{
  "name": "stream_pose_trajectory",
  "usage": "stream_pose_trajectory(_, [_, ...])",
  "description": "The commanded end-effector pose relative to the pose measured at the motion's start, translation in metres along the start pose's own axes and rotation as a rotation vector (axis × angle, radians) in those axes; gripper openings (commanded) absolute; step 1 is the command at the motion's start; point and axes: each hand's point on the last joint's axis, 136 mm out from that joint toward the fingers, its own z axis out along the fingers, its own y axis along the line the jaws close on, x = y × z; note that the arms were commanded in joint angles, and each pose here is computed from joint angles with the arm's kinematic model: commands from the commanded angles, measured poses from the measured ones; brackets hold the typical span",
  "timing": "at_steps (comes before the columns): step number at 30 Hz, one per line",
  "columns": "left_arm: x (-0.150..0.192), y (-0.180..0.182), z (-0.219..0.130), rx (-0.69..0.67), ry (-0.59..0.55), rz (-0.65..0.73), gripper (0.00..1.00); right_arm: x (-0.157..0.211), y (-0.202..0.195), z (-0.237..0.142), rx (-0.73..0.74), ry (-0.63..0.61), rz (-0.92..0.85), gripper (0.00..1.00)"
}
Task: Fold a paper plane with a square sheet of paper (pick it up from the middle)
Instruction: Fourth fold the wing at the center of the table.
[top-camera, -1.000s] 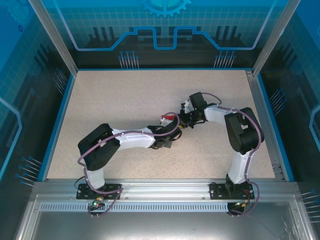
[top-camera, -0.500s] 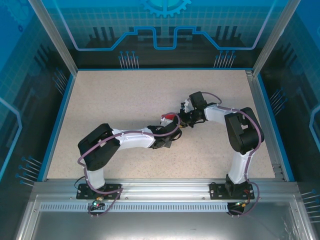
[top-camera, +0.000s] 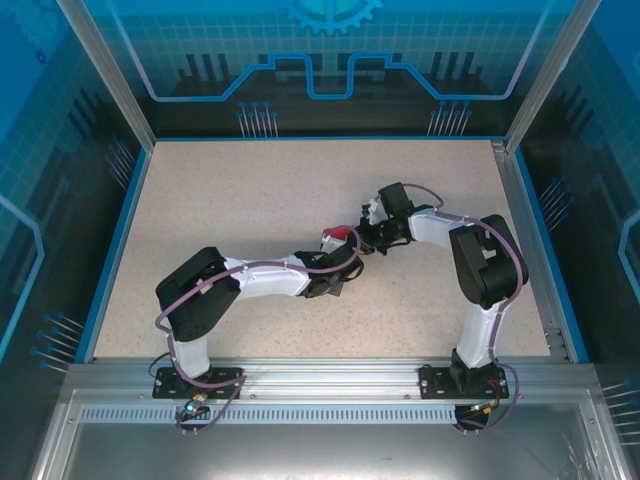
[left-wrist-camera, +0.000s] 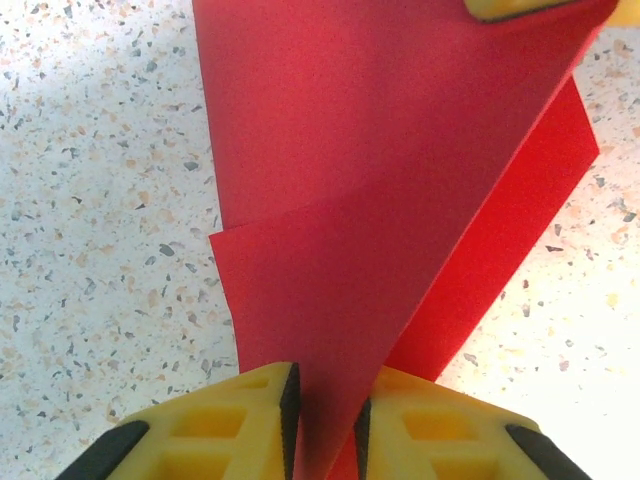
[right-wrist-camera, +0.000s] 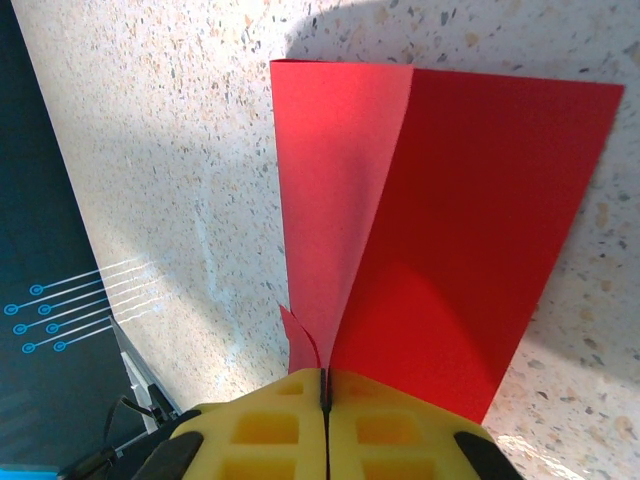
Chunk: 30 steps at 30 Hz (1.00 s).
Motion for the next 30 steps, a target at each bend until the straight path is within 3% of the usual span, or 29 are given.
stream_pose_trajectory(1, [0.006,0.002,0.003,-0.017,0.008,0.02,0.22,-0.003,0.004,-0.004,-0.008,-0.002,0.011,0.06])
stream_pose_trajectory(10, [0.005,-0.001,0.001,0.003,0.005,0.017,0.11,-0.001,0.004,-0.008,0.002,-0.008,0.005,0.1])
stream_pose_trajectory(15, [0.006,-0.003,0.003,0.06,0.022,-0.032,0.07,-0.001,0.004,-0.019,0.023,-0.035,-0.01,0.21])
stream_pose_trajectory(22, [0.004,-0.012,-0.002,0.284,0.031,-0.136,0.06,0.003,0.008,-0.053,0.043,-0.125,-0.046,0.39])
stream_pose_trajectory(30, [0.002,-0.017,-0.004,0.517,0.063,-0.25,0.06,0.017,0.013,-0.062,0.026,-0.149,-0.079,0.38])
